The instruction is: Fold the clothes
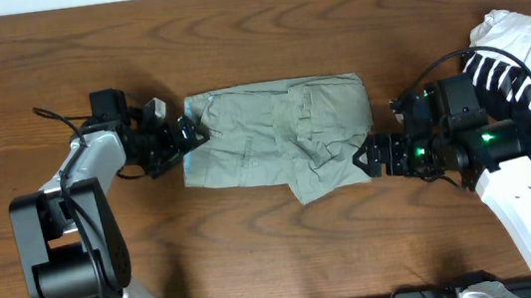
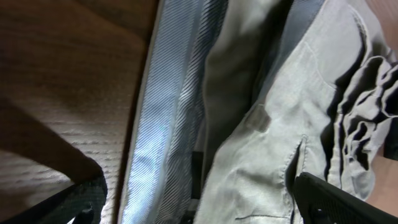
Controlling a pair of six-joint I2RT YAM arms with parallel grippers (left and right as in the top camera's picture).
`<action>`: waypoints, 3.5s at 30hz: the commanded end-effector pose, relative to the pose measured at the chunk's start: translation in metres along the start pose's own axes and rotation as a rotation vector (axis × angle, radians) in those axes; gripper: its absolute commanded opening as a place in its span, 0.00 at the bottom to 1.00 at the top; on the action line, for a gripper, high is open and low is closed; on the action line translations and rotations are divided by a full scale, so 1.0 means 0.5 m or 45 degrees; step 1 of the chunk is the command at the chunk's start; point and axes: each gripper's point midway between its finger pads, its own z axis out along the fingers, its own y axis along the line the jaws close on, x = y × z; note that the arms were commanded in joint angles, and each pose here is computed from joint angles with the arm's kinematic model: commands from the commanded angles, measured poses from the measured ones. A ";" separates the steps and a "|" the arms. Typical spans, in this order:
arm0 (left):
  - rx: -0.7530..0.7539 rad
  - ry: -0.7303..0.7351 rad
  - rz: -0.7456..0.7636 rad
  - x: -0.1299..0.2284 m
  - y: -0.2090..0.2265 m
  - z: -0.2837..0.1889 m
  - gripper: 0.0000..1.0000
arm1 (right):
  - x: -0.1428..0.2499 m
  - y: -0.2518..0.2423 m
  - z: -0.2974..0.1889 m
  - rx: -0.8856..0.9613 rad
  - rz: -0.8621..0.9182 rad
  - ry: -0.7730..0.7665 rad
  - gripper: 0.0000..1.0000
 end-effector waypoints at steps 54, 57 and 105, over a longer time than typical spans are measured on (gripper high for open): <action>-0.043 0.013 -0.221 0.114 -0.085 -0.182 0.06 | -0.097 0.103 0.191 -0.143 -0.190 -0.083 0.69; -0.034 -0.013 -0.264 0.115 -0.096 -0.194 0.06 | -0.087 0.152 0.247 -0.219 -0.173 -0.056 0.67; 0.227 0.021 -0.104 0.137 -0.327 -0.103 0.06 | -0.151 0.135 0.163 -0.100 -0.052 -0.292 0.44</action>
